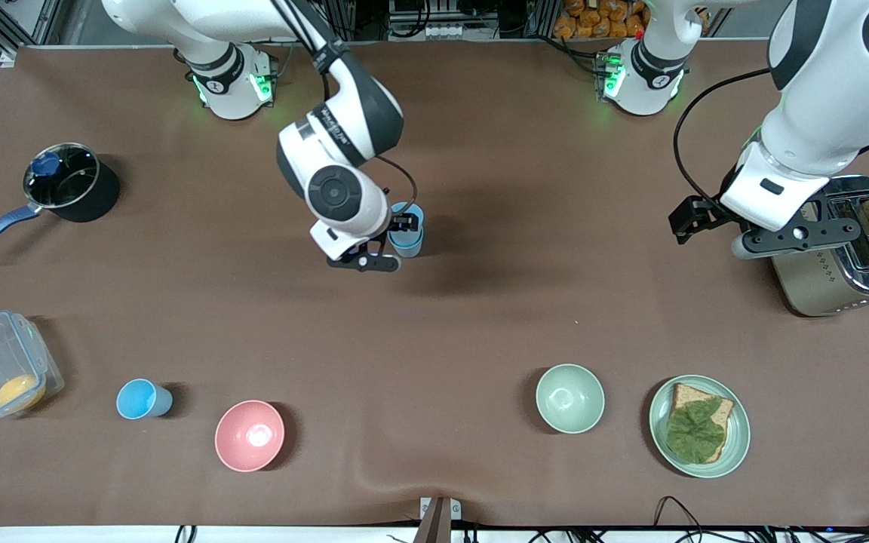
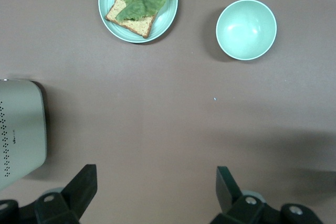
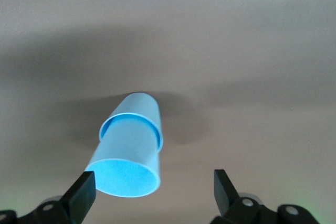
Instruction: Stack blue cups with both arms
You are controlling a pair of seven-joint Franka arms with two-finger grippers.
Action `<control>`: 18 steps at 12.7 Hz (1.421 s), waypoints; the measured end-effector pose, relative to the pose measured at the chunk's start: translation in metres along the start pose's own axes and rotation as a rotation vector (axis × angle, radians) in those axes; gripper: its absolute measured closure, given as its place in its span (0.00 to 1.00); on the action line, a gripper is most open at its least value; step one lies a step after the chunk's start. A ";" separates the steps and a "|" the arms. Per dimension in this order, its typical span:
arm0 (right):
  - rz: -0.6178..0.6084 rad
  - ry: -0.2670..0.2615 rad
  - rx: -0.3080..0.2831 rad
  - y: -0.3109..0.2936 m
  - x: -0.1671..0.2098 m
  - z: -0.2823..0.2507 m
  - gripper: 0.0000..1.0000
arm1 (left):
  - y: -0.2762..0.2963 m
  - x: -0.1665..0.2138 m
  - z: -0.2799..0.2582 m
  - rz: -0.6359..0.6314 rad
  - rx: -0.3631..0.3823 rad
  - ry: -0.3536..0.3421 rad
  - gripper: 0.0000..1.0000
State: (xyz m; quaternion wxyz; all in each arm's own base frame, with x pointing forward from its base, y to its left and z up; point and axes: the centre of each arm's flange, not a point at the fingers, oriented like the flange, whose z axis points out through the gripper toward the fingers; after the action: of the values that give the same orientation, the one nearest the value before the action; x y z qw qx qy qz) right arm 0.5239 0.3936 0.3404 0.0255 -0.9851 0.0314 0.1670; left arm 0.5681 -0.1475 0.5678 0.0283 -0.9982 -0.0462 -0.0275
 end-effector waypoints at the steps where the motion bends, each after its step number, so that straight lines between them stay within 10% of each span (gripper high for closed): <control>1: -0.016 -0.014 0.005 0.019 0.013 -0.011 0.00 | -0.001 0.001 -0.002 -0.003 -0.002 0.004 0.00; 8: -0.103 -0.011 0.112 0.292 0.108 -0.097 0.00 | -0.004 -0.006 -0.034 -0.004 0.005 -0.006 0.00; 14: -0.125 0.189 -0.016 0.344 0.012 -0.234 0.00 | -0.024 -0.009 -0.066 0.011 0.002 0.028 0.00; 18: -0.104 0.179 -0.015 0.375 -0.047 -0.267 0.00 | -0.052 -0.001 -0.066 0.033 0.001 0.026 0.00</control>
State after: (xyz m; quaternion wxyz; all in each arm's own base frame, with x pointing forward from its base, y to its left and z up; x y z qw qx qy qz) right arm 0.5406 0.0064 0.5931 0.0237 -0.9966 -0.0190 0.0768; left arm 0.5590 -0.0993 0.6359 0.0300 -0.9983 -0.0296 -0.0399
